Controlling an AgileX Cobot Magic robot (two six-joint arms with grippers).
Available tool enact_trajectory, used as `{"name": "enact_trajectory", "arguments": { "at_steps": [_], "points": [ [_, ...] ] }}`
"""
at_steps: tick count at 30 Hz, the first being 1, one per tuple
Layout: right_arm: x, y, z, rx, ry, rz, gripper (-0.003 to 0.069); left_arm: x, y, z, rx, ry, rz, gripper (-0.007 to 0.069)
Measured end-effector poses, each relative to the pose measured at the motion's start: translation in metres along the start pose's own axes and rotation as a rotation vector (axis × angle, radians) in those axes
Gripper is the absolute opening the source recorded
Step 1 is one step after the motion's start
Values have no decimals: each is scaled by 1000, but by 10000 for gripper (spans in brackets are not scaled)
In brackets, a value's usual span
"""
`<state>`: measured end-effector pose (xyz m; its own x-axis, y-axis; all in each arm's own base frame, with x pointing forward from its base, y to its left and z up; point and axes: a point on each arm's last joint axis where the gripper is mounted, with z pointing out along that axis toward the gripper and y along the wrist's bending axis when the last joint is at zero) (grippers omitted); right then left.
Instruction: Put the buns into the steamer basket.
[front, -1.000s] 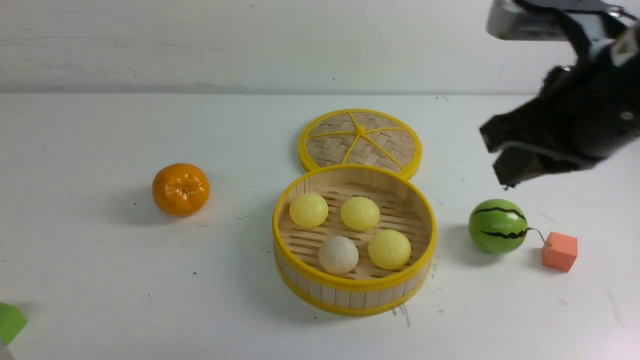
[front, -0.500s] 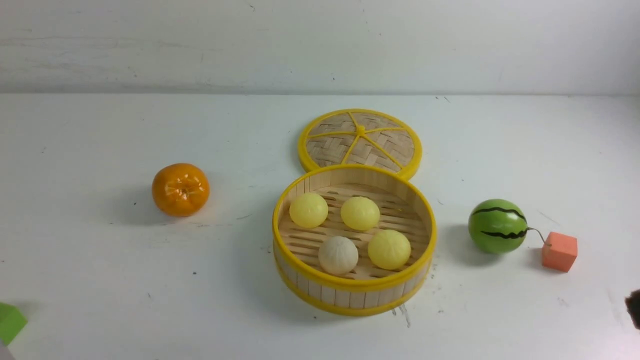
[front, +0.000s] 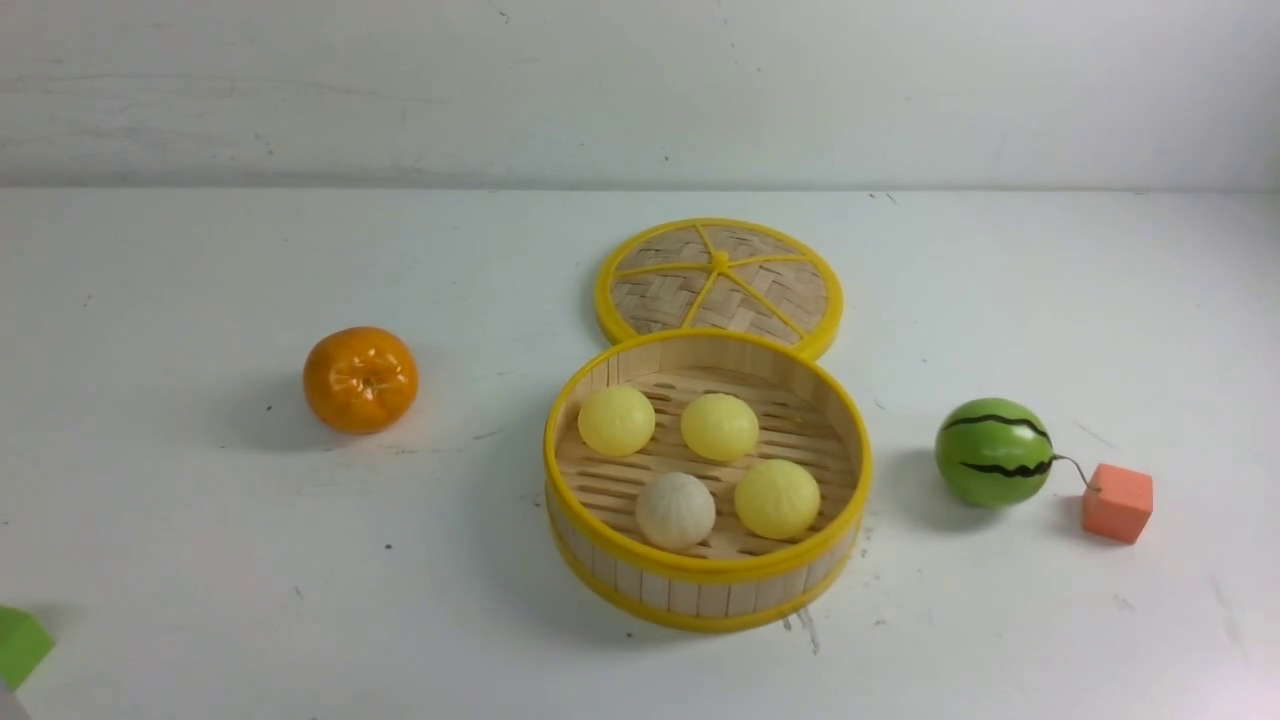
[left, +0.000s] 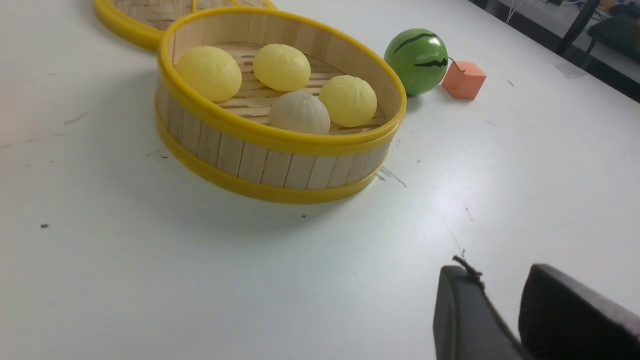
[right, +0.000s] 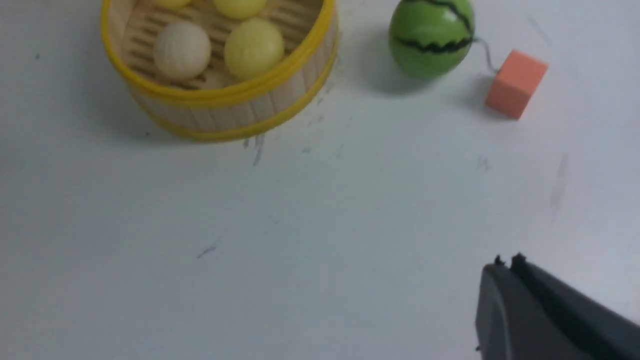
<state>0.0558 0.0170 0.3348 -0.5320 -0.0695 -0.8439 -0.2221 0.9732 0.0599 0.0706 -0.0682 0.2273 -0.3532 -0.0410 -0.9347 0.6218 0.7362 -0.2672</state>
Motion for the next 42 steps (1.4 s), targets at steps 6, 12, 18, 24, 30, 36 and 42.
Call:
{"name": "enact_trajectory", "arguments": {
  "at_steps": [6,12,18,24,30,36,42],
  "points": [
    [79,-12,37,126,-267,-69,-8,0,0,0,0,0,0,176],
    [130,-20,74,175,-293,-24,-6,0,0,0,0,0,0,179],
    [139,-21,80,169,-269,83,-3,0,0,0,0,-1,0,184],
    [140,-21,81,157,-270,125,-1,0,0,0,0,-1,0,191],
    [140,-20,81,148,-271,141,3,0,0,0,0,-1,0,200],
    [140,-20,81,148,-271,141,8,0,0,0,0,-1,0,204],
    [140,-20,81,147,-271,142,15,0,0,0,0,-1,0,206]
  ]
}}
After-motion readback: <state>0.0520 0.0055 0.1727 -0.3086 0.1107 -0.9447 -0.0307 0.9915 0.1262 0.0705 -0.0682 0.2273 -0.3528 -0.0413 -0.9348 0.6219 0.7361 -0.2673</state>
